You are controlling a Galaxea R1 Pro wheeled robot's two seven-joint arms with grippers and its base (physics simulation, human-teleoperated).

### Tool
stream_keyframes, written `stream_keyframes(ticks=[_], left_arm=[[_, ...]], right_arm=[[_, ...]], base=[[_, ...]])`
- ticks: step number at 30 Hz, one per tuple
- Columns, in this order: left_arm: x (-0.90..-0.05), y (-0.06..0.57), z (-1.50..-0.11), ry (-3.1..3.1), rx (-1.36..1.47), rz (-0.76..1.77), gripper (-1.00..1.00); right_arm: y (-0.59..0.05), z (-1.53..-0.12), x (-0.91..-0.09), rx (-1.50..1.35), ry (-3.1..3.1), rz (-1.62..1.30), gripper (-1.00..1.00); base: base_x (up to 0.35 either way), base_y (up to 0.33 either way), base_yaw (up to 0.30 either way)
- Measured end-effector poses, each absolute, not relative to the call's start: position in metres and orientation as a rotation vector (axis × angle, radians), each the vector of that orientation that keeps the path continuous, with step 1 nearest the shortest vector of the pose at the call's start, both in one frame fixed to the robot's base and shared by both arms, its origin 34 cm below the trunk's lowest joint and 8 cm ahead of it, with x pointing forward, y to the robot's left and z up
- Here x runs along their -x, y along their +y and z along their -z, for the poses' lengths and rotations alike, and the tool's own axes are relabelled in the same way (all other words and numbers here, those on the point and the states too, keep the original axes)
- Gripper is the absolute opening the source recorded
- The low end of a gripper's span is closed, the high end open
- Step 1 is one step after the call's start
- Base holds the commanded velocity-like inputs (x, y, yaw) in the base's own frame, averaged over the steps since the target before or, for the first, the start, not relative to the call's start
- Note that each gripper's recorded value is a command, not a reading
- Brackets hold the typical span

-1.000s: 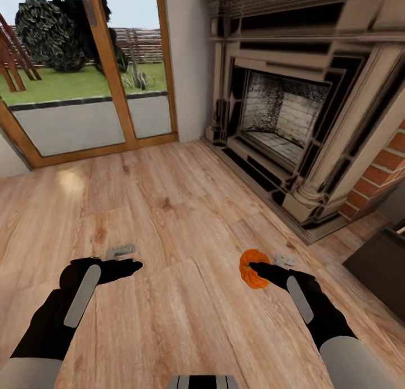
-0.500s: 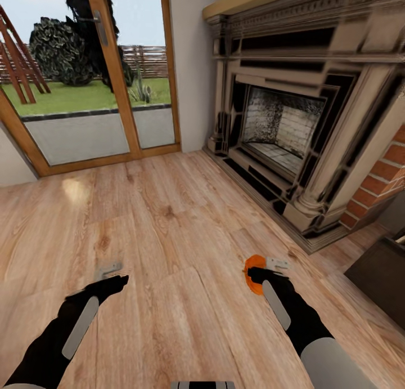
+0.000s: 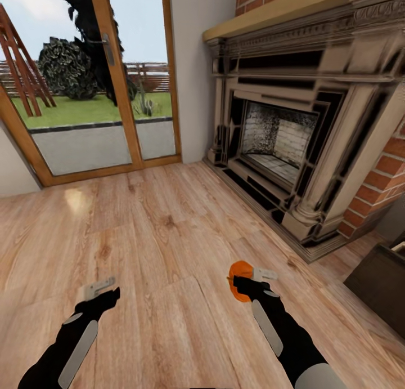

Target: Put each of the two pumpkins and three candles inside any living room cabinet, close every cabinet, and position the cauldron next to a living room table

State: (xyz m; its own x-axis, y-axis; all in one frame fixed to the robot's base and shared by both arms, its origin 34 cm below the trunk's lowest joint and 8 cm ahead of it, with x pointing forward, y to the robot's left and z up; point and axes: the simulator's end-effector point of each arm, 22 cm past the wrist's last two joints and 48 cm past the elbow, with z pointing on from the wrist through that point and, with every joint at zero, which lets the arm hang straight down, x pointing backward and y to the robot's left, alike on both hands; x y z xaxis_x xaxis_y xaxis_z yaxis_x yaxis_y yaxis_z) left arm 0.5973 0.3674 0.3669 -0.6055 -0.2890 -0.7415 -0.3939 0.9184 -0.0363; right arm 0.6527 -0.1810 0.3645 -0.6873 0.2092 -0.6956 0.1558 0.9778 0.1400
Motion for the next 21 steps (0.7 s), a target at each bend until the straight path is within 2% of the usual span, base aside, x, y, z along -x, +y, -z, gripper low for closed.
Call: stream_keyframes(ticks=[21], left_arm=[[-0.594,0.37,-0.395,2.203,0.511,-0.146,1.0]], right_arm=[[-0.179,-0.392,-0.641,-0.22,2.293,-0.14,-1.0]], base=[[0.0,0.0,0.003]])
